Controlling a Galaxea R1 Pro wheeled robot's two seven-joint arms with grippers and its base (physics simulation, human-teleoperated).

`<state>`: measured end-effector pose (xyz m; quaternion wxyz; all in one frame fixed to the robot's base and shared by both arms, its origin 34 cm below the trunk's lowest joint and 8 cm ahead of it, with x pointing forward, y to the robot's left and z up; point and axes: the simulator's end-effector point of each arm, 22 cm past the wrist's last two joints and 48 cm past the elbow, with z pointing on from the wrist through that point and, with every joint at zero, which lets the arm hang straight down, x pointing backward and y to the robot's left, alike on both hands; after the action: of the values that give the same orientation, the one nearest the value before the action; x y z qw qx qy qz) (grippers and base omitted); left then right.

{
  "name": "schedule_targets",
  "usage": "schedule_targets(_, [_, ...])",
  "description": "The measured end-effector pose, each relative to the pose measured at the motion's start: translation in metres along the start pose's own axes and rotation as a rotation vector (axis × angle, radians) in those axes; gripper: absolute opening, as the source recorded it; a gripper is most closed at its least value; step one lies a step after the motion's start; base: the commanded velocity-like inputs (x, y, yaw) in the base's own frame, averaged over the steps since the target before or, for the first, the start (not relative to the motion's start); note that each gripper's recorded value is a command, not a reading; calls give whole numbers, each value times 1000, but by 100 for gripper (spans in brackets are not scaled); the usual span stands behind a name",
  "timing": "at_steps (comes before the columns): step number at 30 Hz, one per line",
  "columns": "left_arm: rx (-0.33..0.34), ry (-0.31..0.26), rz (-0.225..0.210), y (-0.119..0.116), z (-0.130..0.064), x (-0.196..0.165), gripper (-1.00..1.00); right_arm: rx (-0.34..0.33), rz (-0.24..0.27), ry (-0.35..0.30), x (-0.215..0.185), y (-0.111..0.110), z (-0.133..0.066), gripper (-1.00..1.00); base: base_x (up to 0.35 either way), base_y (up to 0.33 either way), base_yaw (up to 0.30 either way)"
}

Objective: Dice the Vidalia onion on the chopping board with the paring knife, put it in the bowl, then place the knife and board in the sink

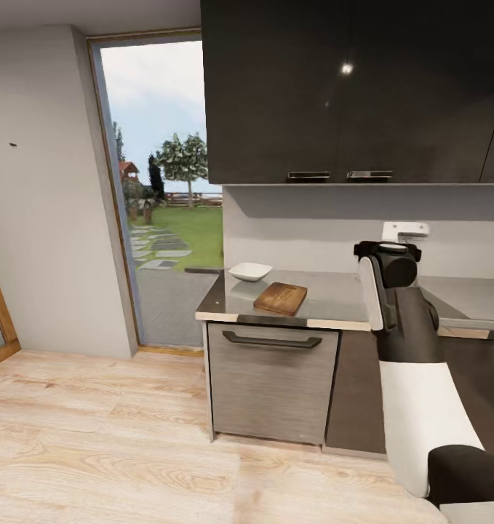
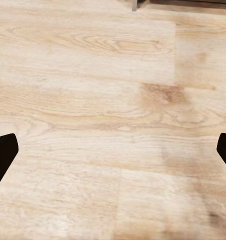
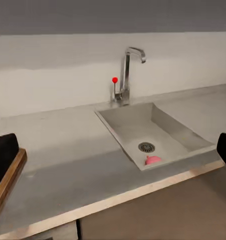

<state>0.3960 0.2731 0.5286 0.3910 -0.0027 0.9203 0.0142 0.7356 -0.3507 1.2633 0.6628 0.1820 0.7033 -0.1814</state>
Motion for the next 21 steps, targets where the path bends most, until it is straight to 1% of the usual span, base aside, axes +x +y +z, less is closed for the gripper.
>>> schedule_targets(3, [-2,2,0,1,0,1,100,-21,5,-12,-14,5,0,100,148,-69,0])
schedule_targets(6, [-2,3,-1,1,0,1,100,-62,-3,-1,-12,17,2,100,233,-148,0])
schedule_targets(7, [-2,3,-1,1,0,1,100,-105,-15,20,-5,29,6,100,267,-189,0])
schedule_targets(8, [-3,4,-1,1,0,1,100,-176,-37,61,12,49,12,100,269,-192,0])
schedule_targets(9, [-3,4,-1,2,0,1,100,-192,-45,73,17,54,14,100,273,-196,0])
schedule_targets(10, [-4,5,-1,3,0,1,100,-242,-58,105,30,67,17,100,274,-198,0])
schedule_targets(11, [-5,5,-1,3,0,1,100,-270,-68,128,39,75,19,100,275,-198,0])
schedule_targets(16, [-12,5,3,8,0,1,100,-326,-92,187,64,91,24,100,276,-200,0])
schedule_targets(21, [-16,5,6,12,0,1,100,-347,-107,221,79,98,26,100,277,-200,0])
